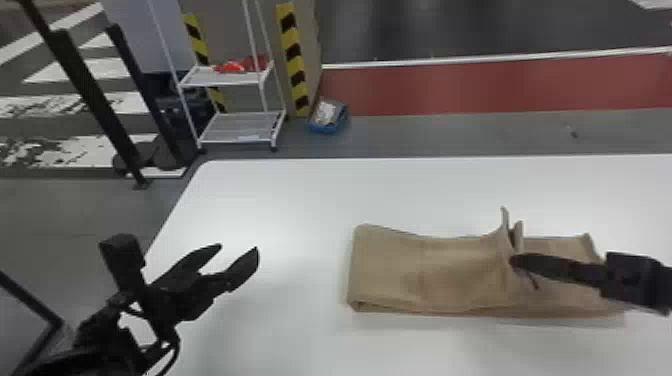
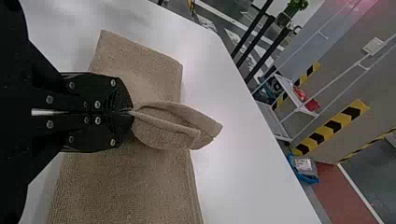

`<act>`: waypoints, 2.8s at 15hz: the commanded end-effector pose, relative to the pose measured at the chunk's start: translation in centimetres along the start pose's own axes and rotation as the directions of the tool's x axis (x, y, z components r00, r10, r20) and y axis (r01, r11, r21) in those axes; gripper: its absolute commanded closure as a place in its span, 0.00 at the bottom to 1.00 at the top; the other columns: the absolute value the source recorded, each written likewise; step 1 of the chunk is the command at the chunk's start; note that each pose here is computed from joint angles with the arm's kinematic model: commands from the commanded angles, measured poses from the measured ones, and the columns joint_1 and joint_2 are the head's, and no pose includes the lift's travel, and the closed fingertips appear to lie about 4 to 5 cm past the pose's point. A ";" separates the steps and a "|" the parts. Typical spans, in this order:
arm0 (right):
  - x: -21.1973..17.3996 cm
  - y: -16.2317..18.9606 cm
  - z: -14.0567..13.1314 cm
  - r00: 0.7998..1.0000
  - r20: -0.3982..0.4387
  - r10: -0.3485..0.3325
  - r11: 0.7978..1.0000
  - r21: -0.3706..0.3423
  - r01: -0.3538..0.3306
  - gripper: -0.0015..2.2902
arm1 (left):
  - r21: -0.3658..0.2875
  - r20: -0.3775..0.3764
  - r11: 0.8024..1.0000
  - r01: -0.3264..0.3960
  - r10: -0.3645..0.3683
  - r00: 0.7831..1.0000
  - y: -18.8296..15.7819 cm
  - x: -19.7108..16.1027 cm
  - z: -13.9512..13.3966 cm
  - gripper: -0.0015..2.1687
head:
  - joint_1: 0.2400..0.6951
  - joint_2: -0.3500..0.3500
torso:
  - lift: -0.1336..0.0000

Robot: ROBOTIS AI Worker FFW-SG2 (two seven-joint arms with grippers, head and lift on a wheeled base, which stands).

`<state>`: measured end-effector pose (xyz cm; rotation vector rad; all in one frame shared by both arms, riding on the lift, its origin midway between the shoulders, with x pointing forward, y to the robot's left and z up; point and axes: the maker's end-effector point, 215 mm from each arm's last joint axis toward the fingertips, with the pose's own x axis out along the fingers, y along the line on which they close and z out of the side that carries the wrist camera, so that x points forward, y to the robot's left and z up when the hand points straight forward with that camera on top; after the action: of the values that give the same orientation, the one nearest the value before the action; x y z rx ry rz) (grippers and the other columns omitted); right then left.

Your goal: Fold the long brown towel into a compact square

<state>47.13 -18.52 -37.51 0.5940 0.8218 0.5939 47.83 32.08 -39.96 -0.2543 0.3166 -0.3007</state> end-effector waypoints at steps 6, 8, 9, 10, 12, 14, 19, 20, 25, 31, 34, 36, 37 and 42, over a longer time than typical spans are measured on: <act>-3.2 -3.3 0.8 0.998 0.014 -0.055 0.998 0.036 0.054 0.58 | 0.002 -0.006 1.000 -0.003 0.003 1.000 0.0 -0.6 -0.4 0.03 | 1.00 0.71 | 0.07; -2.7 -5.1 -0.3 0.998 0.009 -0.068 0.996 0.052 0.067 0.58 | 0.001 -0.014 1.000 0.001 -0.001 1.000 -0.1 -0.7 -0.8 0.03 | 1.00 0.67 | 0.07; -2.6 -5.5 -0.1 0.998 0.010 -0.069 0.996 0.055 0.068 0.58 | -0.001 -0.016 1.000 0.002 -0.002 1.000 -0.1 -0.8 -0.9 0.03 | 1.00 0.66 | 0.07; -2.5 -5.4 0.0 0.998 0.009 -0.067 0.996 0.055 0.067 0.58 | 0.000 -0.018 1.000 0.002 -0.002 1.000 0.0 -0.8 -1.0 0.03 | 1.00 0.65 | 0.07; -2.5 -5.3 0.6 0.998 0.017 -0.066 0.997 0.051 0.065 0.58 | 0.003 -0.020 1.000 0.000 0.000 1.000 0.1 -1.0 -1.0 0.03 | 1.00 0.64 | 0.07; -3.1 -5.2 2.0 0.997 0.033 -0.068 0.997 0.051 0.066 0.58 | 0.003 -0.025 1.000 -0.001 0.001 1.000 0.2 -1.0 -1.2 0.03 | 1.00 0.64 | 0.07; -3.8 -7.2 1.1 0.994 0.011 -0.109 0.993 0.048 0.108 0.58 | 0.001 -0.025 1.000 -0.004 0.004 1.000 0.4 -0.9 -1.6 0.03 | 1.00 0.61 | 0.07; -3.5 -7.4 1.2 0.994 0.011 -0.104 0.993 0.054 0.103 0.58 | -0.001 -0.027 1.000 -0.003 0.003 1.000 0.4 -0.9 -1.8 0.03 | 1.00 0.61 | 0.07; -6.8 -6.3 4.6 0.994 0.095 -0.051 0.994 0.102 0.041 0.58 | 0.015 -0.028 1.000 -0.019 0.019 0.999 1.0 -0.5 -1.3 0.03 | 1.00 0.62 | 0.07; -6.6 -9.5 3.9 0.992 0.079 -0.101 0.992 0.078 0.095 0.58 | -0.003 -0.039 1.000 -0.008 0.008 0.999 0.5 0.2 -2.6 0.03 | 1.00 0.52 | 0.07; -6.4 -9.5 4.7 0.992 0.081 -0.101 0.993 0.073 0.095 0.58 | 0.007 -0.032 1.000 -0.019 0.019 0.999 1.1 0.1 -2.6 0.03 | 1.00 0.52 | 0.07; -6.2 -9.2 4.6 0.993 0.071 -0.098 0.993 0.069 0.093 0.58 | 0.008 -0.034 1.000 -0.021 0.021 0.999 1.1 0.1 -2.7 0.03 | 1.00 0.53 | 0.07; -6.5 -9.3 4.3 0.993 0.071 -0.094 0.992 0.088 0.088 0.58 | 0.010 -0.032 1.000 -0.021 0.021 0.999 1.0 0.3 -2.6 0.03 | 1.00 0.53 | 0.07; -10.9 -10.8 6.0 0.984 0.130 -0.122 0.987 0.117 0.107 0.58 | 0.017 -0.037 1.000 -0.025 0.026 0.999 1.3 0.2 -2.6 0.03 | 1.00 0.50 | 0.07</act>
<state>48.72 -34.26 -35.66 0.6809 0.7513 0.4145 47.56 32.80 -42.62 -0.2262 0.3509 -0.2824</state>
